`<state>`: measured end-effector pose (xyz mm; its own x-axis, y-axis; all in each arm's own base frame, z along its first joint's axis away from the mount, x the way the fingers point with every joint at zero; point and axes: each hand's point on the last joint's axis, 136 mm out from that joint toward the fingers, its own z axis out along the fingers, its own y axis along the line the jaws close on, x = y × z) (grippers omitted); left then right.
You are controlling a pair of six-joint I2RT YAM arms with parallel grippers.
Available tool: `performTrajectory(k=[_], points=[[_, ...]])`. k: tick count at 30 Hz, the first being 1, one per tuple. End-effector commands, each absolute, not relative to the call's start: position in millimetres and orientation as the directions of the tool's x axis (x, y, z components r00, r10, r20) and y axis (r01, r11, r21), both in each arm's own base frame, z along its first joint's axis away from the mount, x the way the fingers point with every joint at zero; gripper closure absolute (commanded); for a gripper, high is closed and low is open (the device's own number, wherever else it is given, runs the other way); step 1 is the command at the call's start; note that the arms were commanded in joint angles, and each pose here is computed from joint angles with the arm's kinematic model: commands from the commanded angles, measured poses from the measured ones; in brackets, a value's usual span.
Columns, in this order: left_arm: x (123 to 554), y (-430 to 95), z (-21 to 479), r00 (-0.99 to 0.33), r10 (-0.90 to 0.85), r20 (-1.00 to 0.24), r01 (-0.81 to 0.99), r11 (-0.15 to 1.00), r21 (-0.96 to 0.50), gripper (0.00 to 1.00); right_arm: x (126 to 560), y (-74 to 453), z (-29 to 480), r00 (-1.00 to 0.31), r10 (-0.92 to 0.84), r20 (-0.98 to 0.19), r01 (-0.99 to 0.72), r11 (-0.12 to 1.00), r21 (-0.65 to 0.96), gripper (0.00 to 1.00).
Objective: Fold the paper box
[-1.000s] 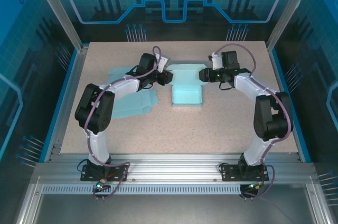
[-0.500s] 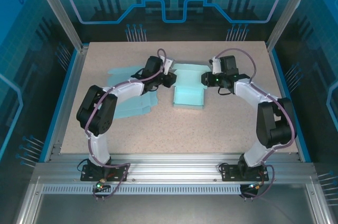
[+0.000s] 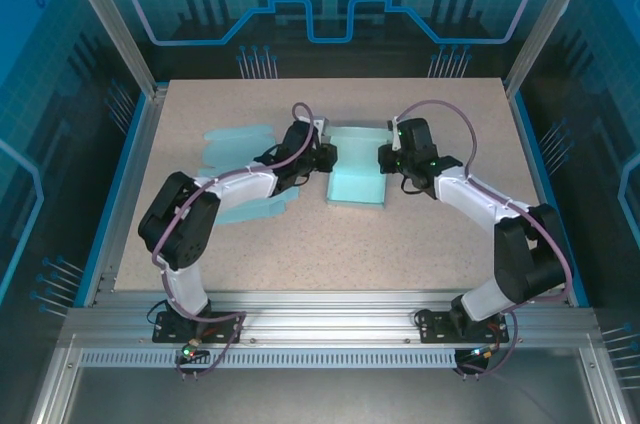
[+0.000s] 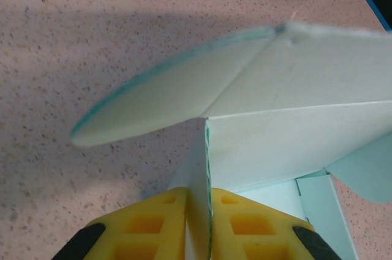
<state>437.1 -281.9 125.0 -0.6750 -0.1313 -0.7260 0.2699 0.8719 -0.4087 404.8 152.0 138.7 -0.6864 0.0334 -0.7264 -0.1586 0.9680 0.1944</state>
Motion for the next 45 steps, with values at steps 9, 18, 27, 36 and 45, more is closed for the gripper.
performTrajectory(k=[9,18,27,36,45], points=[[403,-320,133,-0.672,-0.229,-0.705,0.308,0.779,-0.547,0.81,394,182,138,-0.605,0.074,-0.793,-0.220,0.941,0.256,0.87],[381,-327,115,-0.710,-0.224,-0.668,0.302,0.760,-0.576,0.79,371,171,130,-0.581,0.093,-0.808,-0.205,0.944,0.257,0.87],[366,-324,118,-0.704,-0.209,-0.678,0.343,0.736,-0.584,0.78,348,163,119,-0.582,0.071,-0.810,-0.209,0.950,0.234,0.87],[344,-325,109,-0.708,-0.228,-0.668,0.399,0.652,-0.645,0.75,325,155,106,-0.528,0.051,-0.848,-0.233,0.951,0.202,0.88],[324,-313,101,-0.713,-0.177,-0.679,0.424,0.662,-0.618,0.69,298,152,96,-0.465,-0.028,-0.885,-0.276,0.954,0.115,0.86]])
